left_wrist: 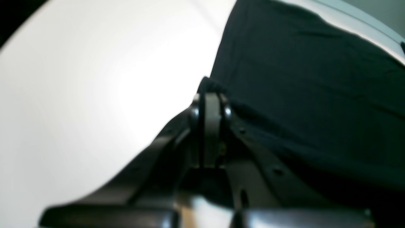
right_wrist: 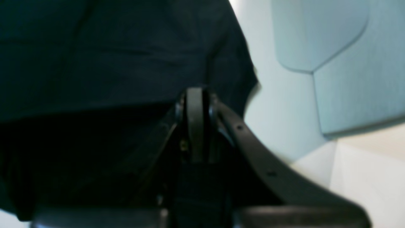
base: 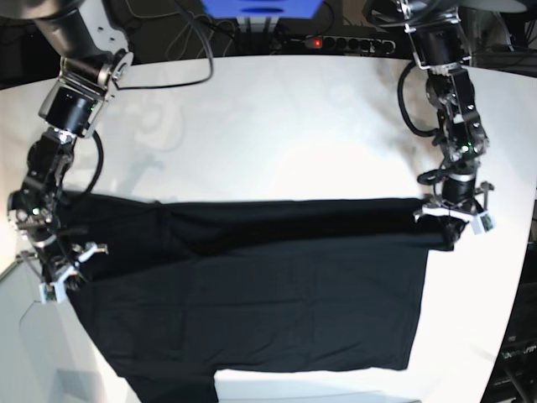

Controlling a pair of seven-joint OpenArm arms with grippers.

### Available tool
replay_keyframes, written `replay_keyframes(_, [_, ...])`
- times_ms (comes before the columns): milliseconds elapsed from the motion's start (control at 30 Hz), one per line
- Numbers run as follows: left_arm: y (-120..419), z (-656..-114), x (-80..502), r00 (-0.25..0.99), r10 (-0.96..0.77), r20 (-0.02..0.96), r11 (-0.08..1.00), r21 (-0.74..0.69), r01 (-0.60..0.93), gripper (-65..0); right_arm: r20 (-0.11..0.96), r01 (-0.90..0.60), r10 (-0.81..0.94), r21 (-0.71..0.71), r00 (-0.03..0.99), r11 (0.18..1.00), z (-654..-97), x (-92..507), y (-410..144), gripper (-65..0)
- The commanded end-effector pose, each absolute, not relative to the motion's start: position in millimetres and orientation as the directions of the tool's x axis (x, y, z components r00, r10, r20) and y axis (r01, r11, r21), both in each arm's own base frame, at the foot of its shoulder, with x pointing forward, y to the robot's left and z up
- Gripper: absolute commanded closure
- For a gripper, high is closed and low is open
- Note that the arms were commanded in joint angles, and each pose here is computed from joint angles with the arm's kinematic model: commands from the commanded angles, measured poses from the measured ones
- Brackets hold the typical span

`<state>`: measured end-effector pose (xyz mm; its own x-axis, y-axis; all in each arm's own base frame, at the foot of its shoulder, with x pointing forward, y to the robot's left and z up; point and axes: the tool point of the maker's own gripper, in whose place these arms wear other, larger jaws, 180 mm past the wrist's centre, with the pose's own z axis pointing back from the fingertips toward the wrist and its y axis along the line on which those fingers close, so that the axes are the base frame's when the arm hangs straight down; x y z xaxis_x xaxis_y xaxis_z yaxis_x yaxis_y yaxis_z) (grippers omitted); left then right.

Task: Fold the T-shirt properly
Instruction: 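Lift the shoulder edge and pull both grippers toward the hem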

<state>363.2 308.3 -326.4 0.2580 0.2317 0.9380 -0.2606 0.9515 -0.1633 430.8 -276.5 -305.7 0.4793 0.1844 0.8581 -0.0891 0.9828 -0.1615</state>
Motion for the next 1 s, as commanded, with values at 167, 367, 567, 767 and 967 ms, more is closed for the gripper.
replay_keyframes(167, [313,-301,375,0.192,0.199,0.961,0.958,-0.149,-0.246,-0.2,0.878,-0.176,0.275,-0.222,0.392,0.959,-277,452,-251,0.0])
replay_keyframes(367, [313,-303,373,0.196,0.199,0.96,0.958,-0.148,-0.247,-0.2,0.887,-0.207,0.273,-0.208,0.372,0.956,-285,464,-245,0.0])
replay_keyframes(567, [313,-304,373,0.199,0.198,0.96,0.958,-0.146,-0.247,-0.2,0.895,-0.203,0.255,-0.19,0.366,0.961,-288,469,-250,0.0])
replay_keyframes(767, [314,-303,374,0.197,0.199,0.96,0.958,-0.147,-0.248,-0.3,0.9,-0.204,0.254,-0.191,0.355,0.96,-286,469,-249,0.0])
replay_keyframes(967, [316,-312,375,0.214,0.212,0.954,0.954,-0.154,-0.259,-0.4,0.897,-0.207,0.255,-0.189,0.362,0.96,-289,468,-248,0.0])
